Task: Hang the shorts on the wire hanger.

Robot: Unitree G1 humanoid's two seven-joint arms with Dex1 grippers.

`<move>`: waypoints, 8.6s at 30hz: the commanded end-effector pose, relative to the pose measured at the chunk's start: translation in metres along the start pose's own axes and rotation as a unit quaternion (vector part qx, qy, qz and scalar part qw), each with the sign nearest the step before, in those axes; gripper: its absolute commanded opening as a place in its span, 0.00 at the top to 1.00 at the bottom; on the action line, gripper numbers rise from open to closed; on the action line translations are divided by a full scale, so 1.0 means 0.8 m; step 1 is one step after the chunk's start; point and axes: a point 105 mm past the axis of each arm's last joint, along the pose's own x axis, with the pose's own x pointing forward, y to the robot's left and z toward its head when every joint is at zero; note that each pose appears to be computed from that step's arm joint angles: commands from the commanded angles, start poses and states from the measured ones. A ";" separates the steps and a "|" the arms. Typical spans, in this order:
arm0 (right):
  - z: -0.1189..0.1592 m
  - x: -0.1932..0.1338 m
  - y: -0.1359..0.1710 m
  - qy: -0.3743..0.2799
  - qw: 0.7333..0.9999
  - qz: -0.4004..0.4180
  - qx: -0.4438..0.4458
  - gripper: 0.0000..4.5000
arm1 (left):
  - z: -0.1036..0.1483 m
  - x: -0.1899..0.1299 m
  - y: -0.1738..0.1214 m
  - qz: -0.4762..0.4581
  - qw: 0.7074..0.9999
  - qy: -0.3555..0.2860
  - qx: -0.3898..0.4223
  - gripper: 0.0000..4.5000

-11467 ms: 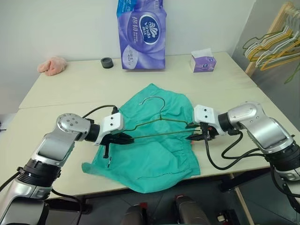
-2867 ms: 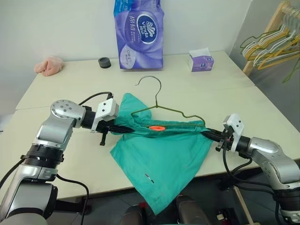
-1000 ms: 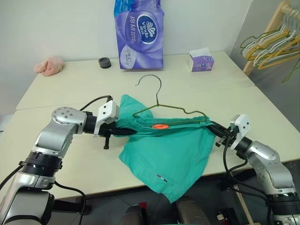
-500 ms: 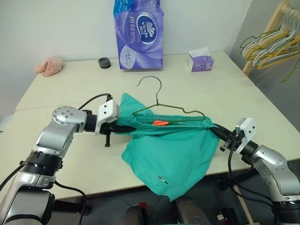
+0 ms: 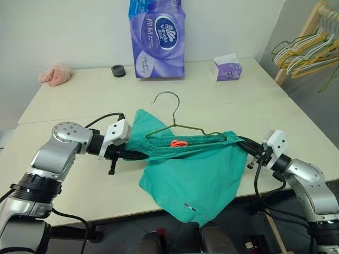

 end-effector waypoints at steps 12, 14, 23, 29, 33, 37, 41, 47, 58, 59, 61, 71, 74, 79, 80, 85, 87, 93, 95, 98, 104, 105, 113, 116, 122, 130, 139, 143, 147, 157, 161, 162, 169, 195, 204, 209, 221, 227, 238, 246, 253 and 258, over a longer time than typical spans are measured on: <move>0.061 0.028 0.000 0.013 0.990 0.069 -0.121 0.99 | -0.032 -0.011 0.030 0.072 0.993 0.092 0.033 1.00; 0.058 0.034 0.005 0.037 0.986 0.085 -0.140 0.99 | -0.031 -0.006 0.028 0.067 0.992 0.095 0.041 1.00; 0.118 0.053 0.021 0.007 0.960 0.156 -0.233 0.99 | -0.038 -0.008 0.030 0.070 0.986 0.126 0.077 1.00; 0.144 0.058 0.004 0.007 0.959 0.145 -0.243 0.99 | -0.019 0.005 0.030 0.072 0.988 0.099 0.095 1.00; 0.120 0.058 0.052 0.019 0.955 0.209 -0.211 0.99 | -0.013 0.013 0.033 0.078 0.988 0.087 0.099 1.00; 0.124 0.067 0.053 0.016 0.965 0.186 -0.185 0.99 | -0.003 0.018 0.031 0.073 0.990 0.066 0.099 1.00; 0.115 0.060 0.057 0.039 0.967 0.207 -0.142 0.99 | -0.002 0.012 0.034 0.078 0.990 0.069 0.099 1.00; 0.102 0.049 0.057 0.068 0.965 0.211 -0.138 0.71 | -0.004 0.008 0.035 0.077 0.988 0.079 0.105 1.00; 0.070 0.025 0.066 0.129 0.956 0.239 -0.112 0.05 | 0.006 0.003 0.043 0.091 0.985 0.084 0.124 1.00; 0.066 0.021 0.071 0.136 0.953 0.252 -0.104 0.05 | 0.007 0.002 0.045 0.094 0.984 0.083 0.124 1.00; 0.060 0.014 0.079 0.147 0.947 0.272 -0.094 0.05 | 0.007 -0.001 0.049 0.103 0.984 0.082 0.124 1.00; 0.043 -0.016 0.090 0.192 0.918 0.329 -0.111 0.05 | 0.021 -0.010 0.063 0.152 0.985 0.027 0.083 1.00; 0.053 -0.012 0.091 0.164 0.926 0.321 -0.115 0.05 | 0.023 -0.011 0.063 0.156 0.986 0.012 0.062 1.00; 0.048 -0.007 0.074 0.174 0.942 0.272 -0.093 0.05 | 0.012 -0.010 0.049 0.124 0.990 0.030 0.057 1.00; 0.047 -0.010 0.070 0.181 0.941 0.270 -0.091 0.05 | 0.010 -0.011 0.045 0.113 0.992 0.034 0.052 1.00; 0.053 -0.015 0.017 0.179 0.962 0.192 -0.081 0.05 | -0.004 -0.015 0.024 0.060 0.996 0.058 0.039 1.00; 0.064 -0.011 0.009 0.155 0.971 0.170 -0.065 0.05 | -0.006 -0.015 0.023 0.058 0.996 0.062 0.040 1.00; 0.075 0.017 0.043 0.100 0.981 0.164 -0.014 0.05 | -0.006 -0.010 0.024 0.054 0.995 0.063 0.045 1.00; 0.062 0.030 0.041 0.116 0.984 0.131 -0.012 0.05 | -0.006 -0.008 0.024 0.052 0.995 0.067 0.051 1.00; 0.061 0.042 0.038 0.111 0.988 0.105 0.010 0.09 | -0.007 -0.008 0.025 0.051 0.994 0.074 0.059 1.00; 0.068 0.043 0.034 0.102 0.988 0.103 0.046 0.50 | -0.014 -0.012 0.026 0.055 0.991 0.095 0.074 1.00; 0.069 0.042 0.032 0.102 0.988 0.102 0.051 0.56 | -0.016 -0.013 0.027 0.056 0.990 0.100 0.076 1.00; 0.076 0.023 0.027 0.113 0.984 0.121 0.068 0.99 | -0.029 -0.021 0.037 0.078 0.984 0.134 0.092 1.00; 0.079 0.018 0.025 0.116 0.983 0.124 0.066 0.99 | -0.035 -0.023 0.039 0.079 0.980 0.151 0.100 1.00; 0.104 0.020 0.030 0.088 0.984 0.138 0.065 0.99 | -0.042 -0.024 0.046 0.091 0.975 0.170 0.114 1.00; 0.115 0.038 0.067 0.075 0.978 0.192 0.041 0.99 | -0.025 -0.006 0.046 0.089 0.981 0.128 0.113 1.00; 0.101 0.021 0.055 0.112 0.976 0.187 -0.009 0.48 | -0.018 0.001 0.035 0.071 0.986 0.105 0.108 1.00; 0.097 0.013 0.052 0.133 0.971 0.195 -0.048 0.18 | -0.014 0.002 0.030 0.057 0.988 0.094 0.107 1.00; 0.102 0.029 0.059 0.121 0.972 0.189 -0.068 0.18 | -0.012 0.005 0.028 0.050 0.989 0.092 0.108 1.00; 0.078 0.076 0.064 0.144 0.950 0.232 -0.149 0.18 | -0.011 0.006 0.026 0.040 0.988 0.096 0.113 1.00; 0.083 0.089 0.066 0.153 0.940 0.263 -0.154 0.32 | -0.009 0.006 0.025 0.039 0.988 0.095 0.116 1.00; 0.085 0.089 0.069 0.156 0.936 0.275 -0.155 0.40 | -0.008 0.006 0.025 0.039 0.988 0.094 0.117 1.00; 0.087 0.088 0.084 0.161 0.922 0.316 -0.158 0.95 | -0.002 0.011 0.024 0.043 0.988 0.084 0.126 1.00; 0.092 0.047 0.056 0.154 0.943 0.294 -0.022 1.00 | 0.007 -0.044 0.063 0.106 0.993 -0.029 0.046 0.13; 0.076 0.002 0.027 0.171 0.957 0.188 0.140 1.00 | 0.062 -0.072 0.054 0.106 0.975 -0.190 -0.051 0.13; 0.061 -0.038 0.021 0.191 0.951 0.114 0.213 1.00 | 0.099 -0.049 0.027 0.034 0.968 -0.241 -0.064 0.13; 0.015 -0.162 0.010 0.236 0.911 -0.110 0.319 1.00 | 0.174 0.021 -0.013 -0.068 0.958 -0.277 0.039 0.13; 0.000 -0.237 -0.014 0.257 0.871 -0.258 0.330 1.00 | 0.208 0.059 -0.032 -0.110 0.943 -0.303 0.086 0.13; 0.059 -0.317 -0.137 0.190 0.815 -0.505 0.210 1.00 | 0.292 0.103 -0.022 -0.067 0.919 -0.367 0.127 0.13; 0.095 -0.324 -0.195 0.124 0.780 -0.578 0.204 1.00 | 0.339 0.100 -0.018 -0.057 0.905 -0.392 0.157 0.13; 0.094 -0.314 -0.213 0.074 0.744 -0.578 0.325 1.00 | 0.358 0.097 -0.023 -0.067 0.894 -0.401 0.189 0.13; 0.075 -0.299 -0.208 0.089 0.727 -0.554 0.397 1.00 | 0.367 0.098 -0.028 -0.088 0.888 -0.397 0.214 0.13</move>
